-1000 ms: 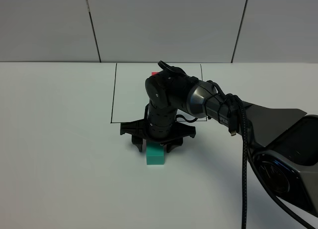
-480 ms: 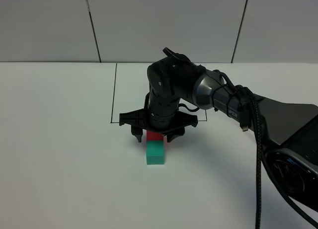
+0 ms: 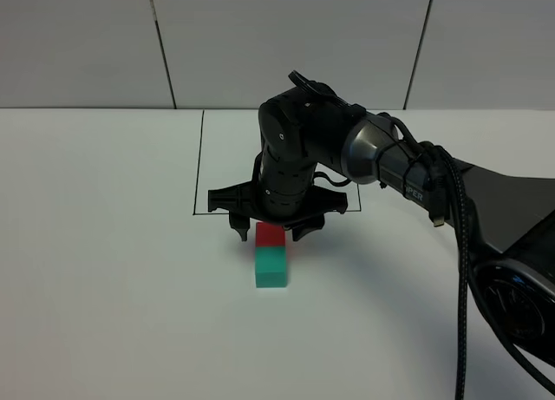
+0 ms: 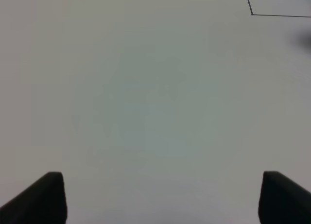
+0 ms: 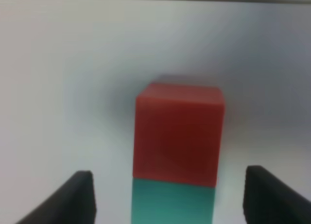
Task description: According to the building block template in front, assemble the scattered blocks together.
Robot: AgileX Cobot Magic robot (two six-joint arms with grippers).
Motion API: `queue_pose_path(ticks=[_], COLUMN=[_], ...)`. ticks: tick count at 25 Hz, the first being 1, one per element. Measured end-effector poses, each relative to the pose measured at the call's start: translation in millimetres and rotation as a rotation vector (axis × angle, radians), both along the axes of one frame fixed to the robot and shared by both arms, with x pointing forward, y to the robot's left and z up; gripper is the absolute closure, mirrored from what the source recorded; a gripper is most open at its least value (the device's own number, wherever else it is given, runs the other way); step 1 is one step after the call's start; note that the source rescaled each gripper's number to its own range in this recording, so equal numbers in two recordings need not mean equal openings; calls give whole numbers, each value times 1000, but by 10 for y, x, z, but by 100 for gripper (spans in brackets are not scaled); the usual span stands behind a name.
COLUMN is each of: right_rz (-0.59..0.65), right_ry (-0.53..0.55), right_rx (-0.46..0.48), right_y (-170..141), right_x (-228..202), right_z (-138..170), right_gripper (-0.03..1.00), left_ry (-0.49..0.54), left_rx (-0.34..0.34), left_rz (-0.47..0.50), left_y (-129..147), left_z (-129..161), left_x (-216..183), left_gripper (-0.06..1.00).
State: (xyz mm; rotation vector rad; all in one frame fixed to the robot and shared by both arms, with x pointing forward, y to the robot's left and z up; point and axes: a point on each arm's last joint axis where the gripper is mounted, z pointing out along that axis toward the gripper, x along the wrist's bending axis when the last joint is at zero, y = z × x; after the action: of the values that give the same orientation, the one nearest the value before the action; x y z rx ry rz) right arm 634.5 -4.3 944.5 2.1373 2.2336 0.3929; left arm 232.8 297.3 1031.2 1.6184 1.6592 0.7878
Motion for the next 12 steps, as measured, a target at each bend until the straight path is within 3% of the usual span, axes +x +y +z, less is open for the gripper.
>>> queue_pose_path(ticks=[6,12], right_rz=[31,35], right_ry=[-45,-119], right_rx=[-1,-75], right_y=[-27,-224], right_x=[-10,4], right_z=[187,521], right_gripper=[32,32], left_ry=[0,0], left_rx=[0,0], left_rz=[0,0], left_y=[0,0], left_z=[0,0], left_x=[0,0], left_gripper=[4,4])
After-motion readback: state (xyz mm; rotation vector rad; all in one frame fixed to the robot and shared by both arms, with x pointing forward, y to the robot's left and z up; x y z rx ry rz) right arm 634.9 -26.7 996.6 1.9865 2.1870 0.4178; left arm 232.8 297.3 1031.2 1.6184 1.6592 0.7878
